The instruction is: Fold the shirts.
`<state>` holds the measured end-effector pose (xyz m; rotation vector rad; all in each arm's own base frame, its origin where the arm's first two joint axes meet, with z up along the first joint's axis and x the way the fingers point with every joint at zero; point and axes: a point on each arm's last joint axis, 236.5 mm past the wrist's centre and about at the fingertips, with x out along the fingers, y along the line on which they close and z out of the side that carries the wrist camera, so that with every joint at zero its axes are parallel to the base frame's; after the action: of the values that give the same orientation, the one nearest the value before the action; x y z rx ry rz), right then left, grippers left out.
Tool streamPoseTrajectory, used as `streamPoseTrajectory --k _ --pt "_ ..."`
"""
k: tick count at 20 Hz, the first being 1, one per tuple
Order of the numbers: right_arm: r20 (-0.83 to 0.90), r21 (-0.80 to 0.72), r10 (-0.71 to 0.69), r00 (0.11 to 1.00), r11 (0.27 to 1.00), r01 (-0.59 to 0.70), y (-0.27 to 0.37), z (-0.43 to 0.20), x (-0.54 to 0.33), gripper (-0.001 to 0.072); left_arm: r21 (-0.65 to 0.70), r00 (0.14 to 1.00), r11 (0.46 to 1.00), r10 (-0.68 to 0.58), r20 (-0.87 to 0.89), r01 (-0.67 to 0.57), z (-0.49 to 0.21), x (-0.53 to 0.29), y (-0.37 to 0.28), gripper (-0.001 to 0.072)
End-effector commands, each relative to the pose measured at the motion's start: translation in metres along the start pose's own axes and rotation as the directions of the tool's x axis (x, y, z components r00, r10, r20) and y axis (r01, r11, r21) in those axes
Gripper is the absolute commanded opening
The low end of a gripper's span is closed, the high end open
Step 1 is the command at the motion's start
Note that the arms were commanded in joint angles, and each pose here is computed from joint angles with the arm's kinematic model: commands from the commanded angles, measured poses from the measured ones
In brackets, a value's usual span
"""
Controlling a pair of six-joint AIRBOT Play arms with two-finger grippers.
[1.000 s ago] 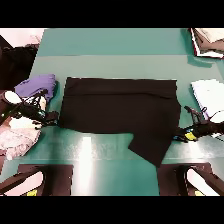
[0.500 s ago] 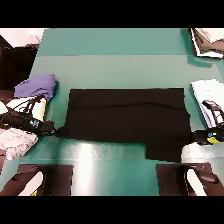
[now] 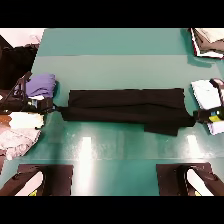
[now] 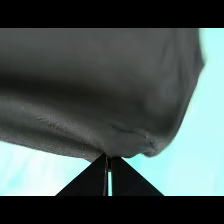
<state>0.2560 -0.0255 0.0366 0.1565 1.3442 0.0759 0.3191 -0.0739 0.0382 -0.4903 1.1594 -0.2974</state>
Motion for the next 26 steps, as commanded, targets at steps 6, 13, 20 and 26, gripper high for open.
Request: streamPoseTrajectory --k 6,13,20,26 --pt "0.042 -0.083 0.014 0.999 0.997 -0.011 0.01 0.112 0.037 0.0014 -0.088 0.997 0.995 -0.05 0.06 0.055 0.072 0.059 0.021 0.0032" --pt "0.141 0.05 0.152 0.978 0.986 -0.16 0.022 0.196 0.065 0.057 -0.155 0.969 0.985 -0.038 0.244 0.077 0.138 0.07 0.033 0.065" --pt "0.012 0.119 0.307 0.952 0.945 -0.306 -0.014 0.153 0.052 0.057 -0.121 0.983 0.976 -0.181 0.032 0.184 0.092 0.069 -0.006 0.0129" --pt "-0.061 0.293 0.361 0.931 0.898 -0.329 -0.075 0.088 0.089 0.0596 0.007 0.974 0.976 -0.218 -0.06 0.219 0.064 0.09 -0.055 0.0033"
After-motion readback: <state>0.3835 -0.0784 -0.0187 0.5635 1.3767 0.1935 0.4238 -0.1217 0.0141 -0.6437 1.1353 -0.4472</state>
